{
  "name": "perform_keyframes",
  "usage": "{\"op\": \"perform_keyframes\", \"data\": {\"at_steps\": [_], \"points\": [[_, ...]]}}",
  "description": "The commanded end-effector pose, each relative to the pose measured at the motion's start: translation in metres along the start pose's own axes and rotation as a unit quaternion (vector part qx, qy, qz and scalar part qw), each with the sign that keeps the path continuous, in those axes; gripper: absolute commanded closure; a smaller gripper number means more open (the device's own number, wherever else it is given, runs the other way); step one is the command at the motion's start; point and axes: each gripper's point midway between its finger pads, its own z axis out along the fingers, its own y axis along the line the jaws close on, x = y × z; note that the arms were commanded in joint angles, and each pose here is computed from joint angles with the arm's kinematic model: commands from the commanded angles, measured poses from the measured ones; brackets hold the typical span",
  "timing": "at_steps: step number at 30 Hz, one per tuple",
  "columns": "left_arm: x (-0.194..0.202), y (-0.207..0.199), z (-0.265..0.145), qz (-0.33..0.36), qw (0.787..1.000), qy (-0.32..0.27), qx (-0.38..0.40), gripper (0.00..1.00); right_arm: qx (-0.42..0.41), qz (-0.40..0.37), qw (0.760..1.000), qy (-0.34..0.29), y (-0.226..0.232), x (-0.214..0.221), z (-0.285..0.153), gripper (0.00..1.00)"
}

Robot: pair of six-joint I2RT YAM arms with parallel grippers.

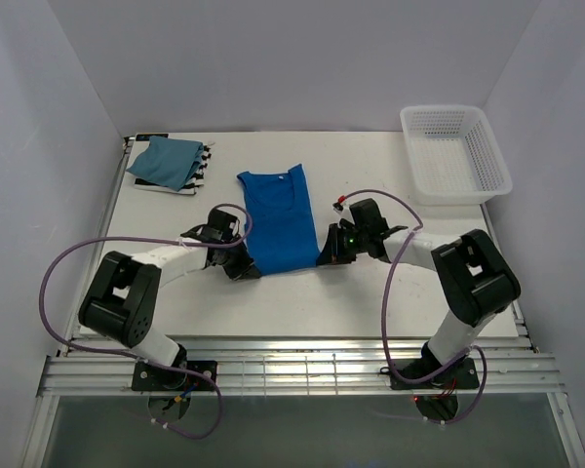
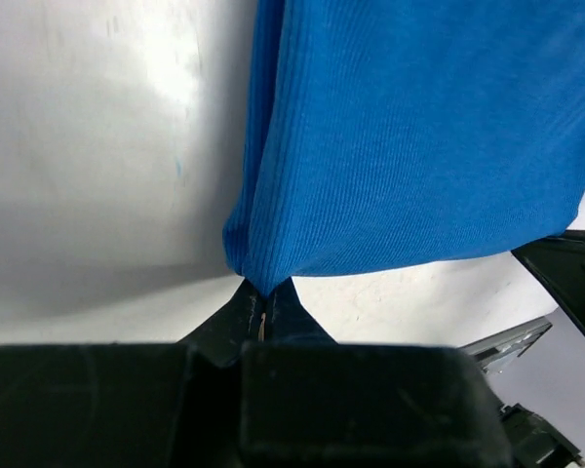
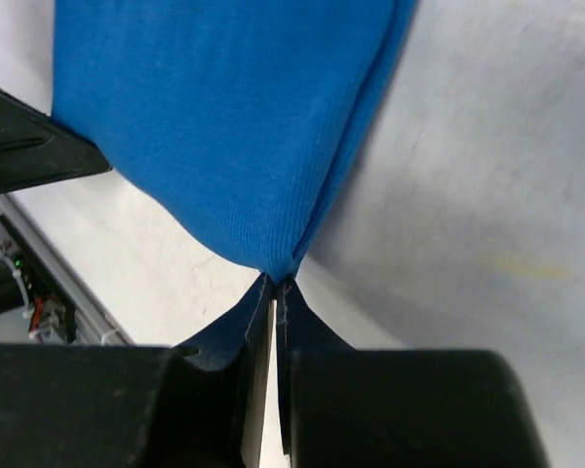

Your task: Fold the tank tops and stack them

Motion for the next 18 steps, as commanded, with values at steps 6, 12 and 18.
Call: {"op": "perform_keyframes", "data": {"at_steps": [6, 12, 18], "points": [[0.043, -0.015, -0.05, 0.04, 0.998, -0.034, 0.046, 1.0, -0.044, -0.026, 0.999, 0.009, 0.033, 0.053, -0.049, 0.92], [0.062, -0.032, -0.1, 0.038, 0.994, -0.046, 0.089, 1.0, -0.054, -0.04, 0.997, -0.039, 0.061, 0.064, -0.101, 0.92], [0.043, -0.073, -0.139, 0.065, 0.984, -0.091, 0.136, 1.0, -0.056, -0.045, 0.995, -0.076, 0.082, 0.043, -0.125, 0.92]]}}
